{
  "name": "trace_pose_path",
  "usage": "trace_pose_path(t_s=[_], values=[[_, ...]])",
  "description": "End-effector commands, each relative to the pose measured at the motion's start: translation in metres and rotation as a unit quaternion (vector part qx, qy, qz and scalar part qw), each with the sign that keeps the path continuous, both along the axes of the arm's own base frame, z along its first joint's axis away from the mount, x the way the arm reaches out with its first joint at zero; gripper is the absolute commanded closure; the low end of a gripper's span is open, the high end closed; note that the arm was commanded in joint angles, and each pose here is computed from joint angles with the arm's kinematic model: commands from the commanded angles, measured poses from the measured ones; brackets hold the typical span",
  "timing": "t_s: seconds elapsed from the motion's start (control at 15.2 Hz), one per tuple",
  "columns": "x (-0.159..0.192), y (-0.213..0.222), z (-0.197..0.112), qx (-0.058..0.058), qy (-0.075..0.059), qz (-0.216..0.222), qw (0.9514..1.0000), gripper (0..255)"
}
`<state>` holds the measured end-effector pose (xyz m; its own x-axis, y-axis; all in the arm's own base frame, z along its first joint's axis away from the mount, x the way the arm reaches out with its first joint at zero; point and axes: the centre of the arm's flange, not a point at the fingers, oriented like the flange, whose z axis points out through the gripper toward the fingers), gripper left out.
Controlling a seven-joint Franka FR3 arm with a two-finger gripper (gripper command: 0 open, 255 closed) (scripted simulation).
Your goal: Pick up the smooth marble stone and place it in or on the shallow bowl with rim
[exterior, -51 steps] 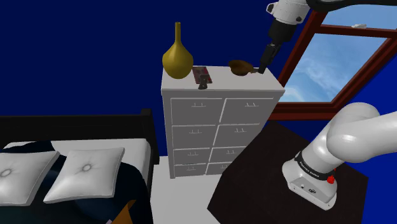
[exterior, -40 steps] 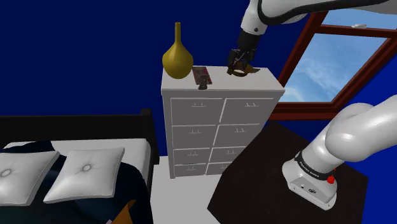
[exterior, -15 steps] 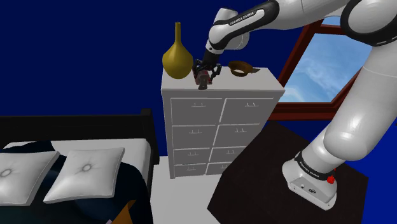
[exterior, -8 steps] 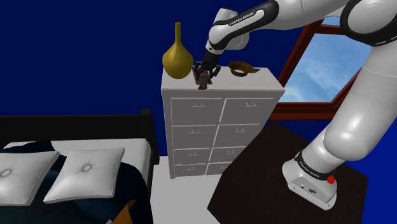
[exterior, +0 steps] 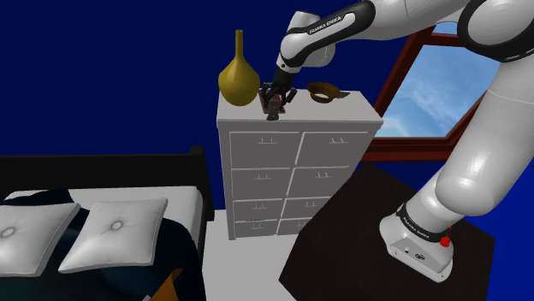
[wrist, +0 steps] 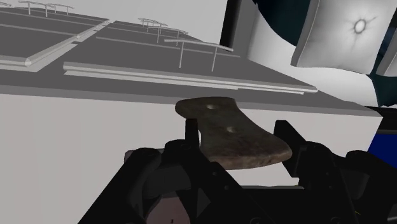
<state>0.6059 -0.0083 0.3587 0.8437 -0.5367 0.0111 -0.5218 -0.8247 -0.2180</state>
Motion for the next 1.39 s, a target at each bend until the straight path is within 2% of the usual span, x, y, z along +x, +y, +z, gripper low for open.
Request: trace_pose_path(t_s=[0.0,1.32], values=[[0.000,-0.001,0.000,0.000,0.000,0.000,1.0000,255],[0.000,-0.001,0.105,0.000,0.000,0.000,1.0000,255]])
